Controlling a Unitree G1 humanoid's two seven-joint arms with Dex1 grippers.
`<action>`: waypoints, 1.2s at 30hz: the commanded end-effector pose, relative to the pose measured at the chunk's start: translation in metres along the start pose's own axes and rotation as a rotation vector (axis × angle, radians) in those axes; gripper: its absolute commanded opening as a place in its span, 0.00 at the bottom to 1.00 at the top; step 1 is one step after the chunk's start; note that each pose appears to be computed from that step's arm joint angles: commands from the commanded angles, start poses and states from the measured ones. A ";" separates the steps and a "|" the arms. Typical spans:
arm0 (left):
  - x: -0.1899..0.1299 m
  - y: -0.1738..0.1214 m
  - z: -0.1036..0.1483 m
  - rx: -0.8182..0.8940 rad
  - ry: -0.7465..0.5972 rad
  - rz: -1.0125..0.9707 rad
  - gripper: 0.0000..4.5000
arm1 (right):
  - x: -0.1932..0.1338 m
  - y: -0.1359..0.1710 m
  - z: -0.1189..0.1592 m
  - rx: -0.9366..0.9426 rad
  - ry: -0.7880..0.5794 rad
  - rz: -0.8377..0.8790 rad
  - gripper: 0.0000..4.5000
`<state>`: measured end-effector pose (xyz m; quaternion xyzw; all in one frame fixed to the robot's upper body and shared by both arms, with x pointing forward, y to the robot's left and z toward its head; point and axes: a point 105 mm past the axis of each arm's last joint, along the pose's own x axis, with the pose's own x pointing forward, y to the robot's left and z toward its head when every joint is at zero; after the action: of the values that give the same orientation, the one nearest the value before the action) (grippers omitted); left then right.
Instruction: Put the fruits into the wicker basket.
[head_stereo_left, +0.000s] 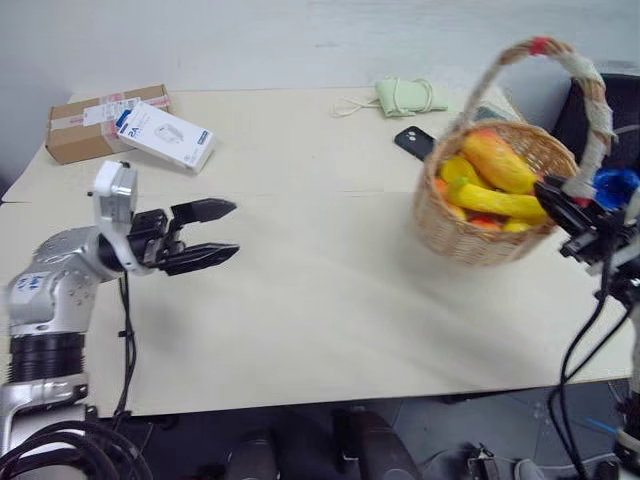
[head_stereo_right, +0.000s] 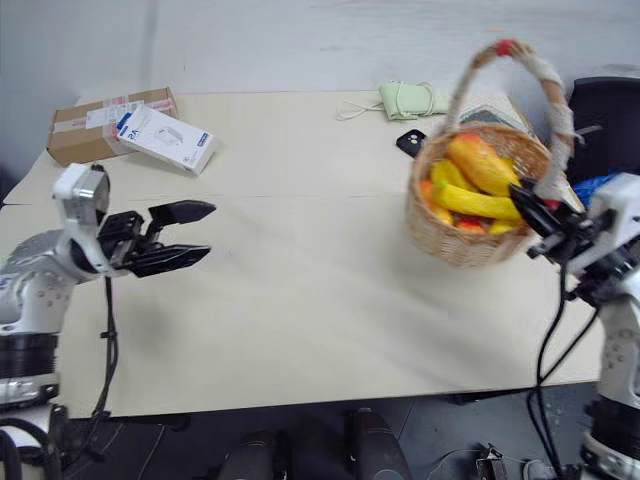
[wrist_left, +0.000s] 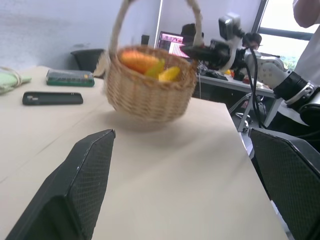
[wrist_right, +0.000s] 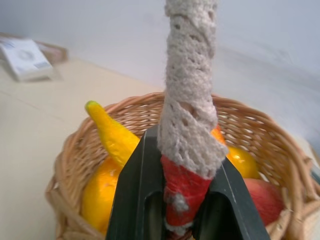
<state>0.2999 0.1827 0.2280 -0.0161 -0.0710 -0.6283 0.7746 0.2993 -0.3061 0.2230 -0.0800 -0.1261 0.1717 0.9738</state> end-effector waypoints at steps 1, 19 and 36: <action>0.002 0.005 0.001 0.060 0.017 0.016 1.00 | 0.000 -0.023 0.001 -0.014 -0.032 -0.076 0.04; -0.008 0.012 -0.025 0.128 0.167 0.148 1.00 | -0.062 -0.026 0.015 -0.198 0.148 0.066 0.99; -0.077 -0.011 -0.080 0.205 0.432 0.348 1.00 | -0.082 0.111 -0.039 -0.212 0.187 0.662 0.99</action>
<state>0.2817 0.2452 0.1264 0.1502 0.0629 -0.4781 0.8631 0.1912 -0.2615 0.1410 -0.2363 0.0164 0.4341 0.8691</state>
